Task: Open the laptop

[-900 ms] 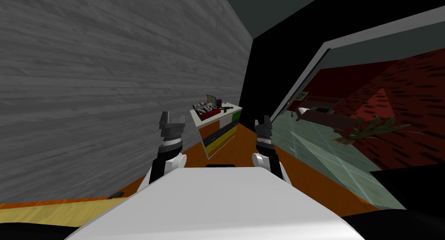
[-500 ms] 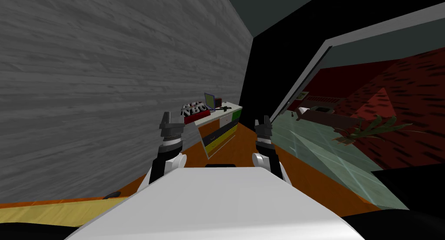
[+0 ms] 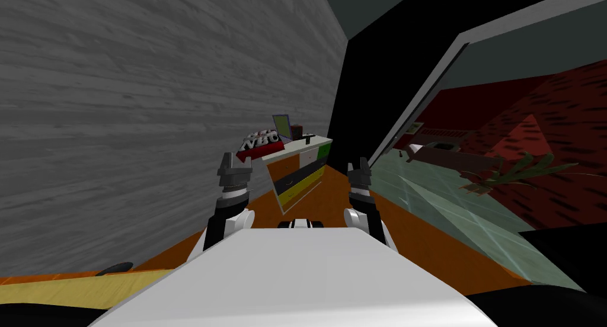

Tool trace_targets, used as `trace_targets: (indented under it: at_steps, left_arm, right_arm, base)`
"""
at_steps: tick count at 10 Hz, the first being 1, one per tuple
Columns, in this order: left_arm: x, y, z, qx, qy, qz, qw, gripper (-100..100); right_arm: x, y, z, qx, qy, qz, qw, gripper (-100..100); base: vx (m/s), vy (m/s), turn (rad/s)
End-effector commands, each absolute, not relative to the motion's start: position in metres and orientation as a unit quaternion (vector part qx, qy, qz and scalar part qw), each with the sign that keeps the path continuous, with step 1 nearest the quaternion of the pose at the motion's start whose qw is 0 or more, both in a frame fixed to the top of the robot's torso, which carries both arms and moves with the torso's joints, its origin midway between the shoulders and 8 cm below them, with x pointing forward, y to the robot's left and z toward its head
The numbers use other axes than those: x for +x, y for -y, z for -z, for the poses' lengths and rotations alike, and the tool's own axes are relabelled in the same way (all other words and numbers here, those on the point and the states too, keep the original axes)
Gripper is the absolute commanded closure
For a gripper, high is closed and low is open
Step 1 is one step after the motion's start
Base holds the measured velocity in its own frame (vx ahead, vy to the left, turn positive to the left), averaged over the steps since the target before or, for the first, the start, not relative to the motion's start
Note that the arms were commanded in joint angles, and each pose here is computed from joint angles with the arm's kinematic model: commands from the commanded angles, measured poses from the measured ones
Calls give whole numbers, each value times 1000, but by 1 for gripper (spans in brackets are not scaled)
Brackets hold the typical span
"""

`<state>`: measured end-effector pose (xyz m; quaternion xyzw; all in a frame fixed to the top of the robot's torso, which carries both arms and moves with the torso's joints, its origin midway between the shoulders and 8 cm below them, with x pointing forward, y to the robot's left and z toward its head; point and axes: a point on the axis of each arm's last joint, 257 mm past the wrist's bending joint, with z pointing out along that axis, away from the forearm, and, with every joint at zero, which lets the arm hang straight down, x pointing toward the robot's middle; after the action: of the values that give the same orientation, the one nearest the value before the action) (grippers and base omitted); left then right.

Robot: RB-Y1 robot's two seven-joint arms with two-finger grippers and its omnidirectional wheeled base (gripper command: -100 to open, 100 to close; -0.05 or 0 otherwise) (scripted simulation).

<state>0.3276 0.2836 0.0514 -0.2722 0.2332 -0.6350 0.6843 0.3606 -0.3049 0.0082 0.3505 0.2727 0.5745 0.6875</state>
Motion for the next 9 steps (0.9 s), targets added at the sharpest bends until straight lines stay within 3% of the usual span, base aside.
trace_targets:
  at_steps: [1,9]
  left_arm:
    - [331,-281,-59,-258,-244,642,680,-100]
    - [362,-284,-101,-229,-264,672,652,-100]
  right_arm:
    - [361,305,-8,350,-273,-575,688,0]
    - [361,305,-8,351,-273,-574,687,0]
  base:
    - [33,-7,81]
    - [73,-47,100]
